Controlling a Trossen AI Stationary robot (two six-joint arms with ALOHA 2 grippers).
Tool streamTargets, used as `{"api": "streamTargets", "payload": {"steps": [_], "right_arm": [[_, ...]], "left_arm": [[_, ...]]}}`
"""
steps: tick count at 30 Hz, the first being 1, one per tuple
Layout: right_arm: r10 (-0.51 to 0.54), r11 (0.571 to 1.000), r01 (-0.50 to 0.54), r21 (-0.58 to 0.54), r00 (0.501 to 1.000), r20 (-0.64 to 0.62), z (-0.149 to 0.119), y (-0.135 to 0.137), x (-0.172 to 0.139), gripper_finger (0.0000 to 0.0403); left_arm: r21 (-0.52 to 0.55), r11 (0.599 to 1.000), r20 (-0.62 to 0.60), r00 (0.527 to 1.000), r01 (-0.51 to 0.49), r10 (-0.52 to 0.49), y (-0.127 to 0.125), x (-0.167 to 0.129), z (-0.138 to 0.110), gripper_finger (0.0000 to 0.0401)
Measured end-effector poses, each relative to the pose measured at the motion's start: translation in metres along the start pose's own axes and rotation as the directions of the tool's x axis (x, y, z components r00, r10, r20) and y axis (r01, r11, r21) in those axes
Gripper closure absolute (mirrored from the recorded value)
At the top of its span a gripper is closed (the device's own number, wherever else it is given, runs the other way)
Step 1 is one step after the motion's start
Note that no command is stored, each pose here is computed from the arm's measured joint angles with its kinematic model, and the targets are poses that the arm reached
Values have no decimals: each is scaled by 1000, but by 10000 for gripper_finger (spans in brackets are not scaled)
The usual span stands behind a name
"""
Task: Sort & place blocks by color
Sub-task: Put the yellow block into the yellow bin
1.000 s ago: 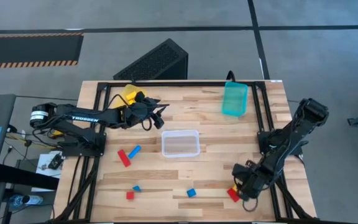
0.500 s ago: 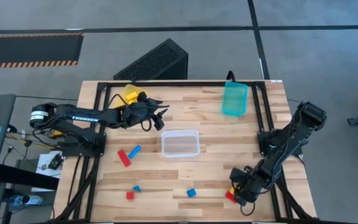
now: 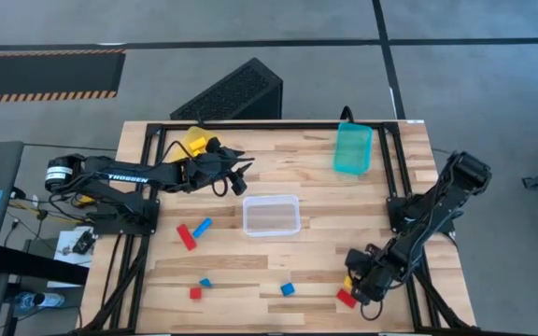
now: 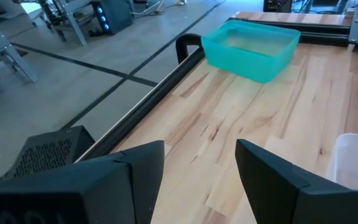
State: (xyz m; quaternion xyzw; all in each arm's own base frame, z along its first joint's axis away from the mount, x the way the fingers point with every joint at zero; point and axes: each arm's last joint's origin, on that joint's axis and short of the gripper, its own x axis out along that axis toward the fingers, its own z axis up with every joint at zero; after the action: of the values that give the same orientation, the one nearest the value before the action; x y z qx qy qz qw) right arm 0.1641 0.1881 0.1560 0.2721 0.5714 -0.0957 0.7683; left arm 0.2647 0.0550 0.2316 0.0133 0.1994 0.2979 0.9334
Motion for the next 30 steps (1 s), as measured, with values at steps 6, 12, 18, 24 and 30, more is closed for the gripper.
{"api": "streamTargets", "payload": {"steps": [6, 12, 18, 24, 30], "right_arm": [[-120, 987, 130, -97, 987, 105, 2, -11, -3, 184], [-130, 957, 160, -243, 982, 137, -3, -6, -9, 184], [-87, 930, 154, -335, 974, 208, -2, 4, -15, 177], [-96, 904, 175, -389, 972, 214, -3, 6, -8, 144], [-127, 893, 176, -414, 982, 142, -6, 6, 5, 112]], "left_arm": [[4, 1000, 0, 1000, -3, 3, 0, 0, 0, 211], [10, 1000, 0, 1000, -4, 4, 0, 0, 0, 211], [12, 1000, -2, 1000, -5, 5, 0, 0, 0, 211], [15, 1000, -7, 1000, -5, 5, 0, 0, -1, 211], [11, 1000, -28, 1000, -5, 6, 0, 0, -3, 211]]}}
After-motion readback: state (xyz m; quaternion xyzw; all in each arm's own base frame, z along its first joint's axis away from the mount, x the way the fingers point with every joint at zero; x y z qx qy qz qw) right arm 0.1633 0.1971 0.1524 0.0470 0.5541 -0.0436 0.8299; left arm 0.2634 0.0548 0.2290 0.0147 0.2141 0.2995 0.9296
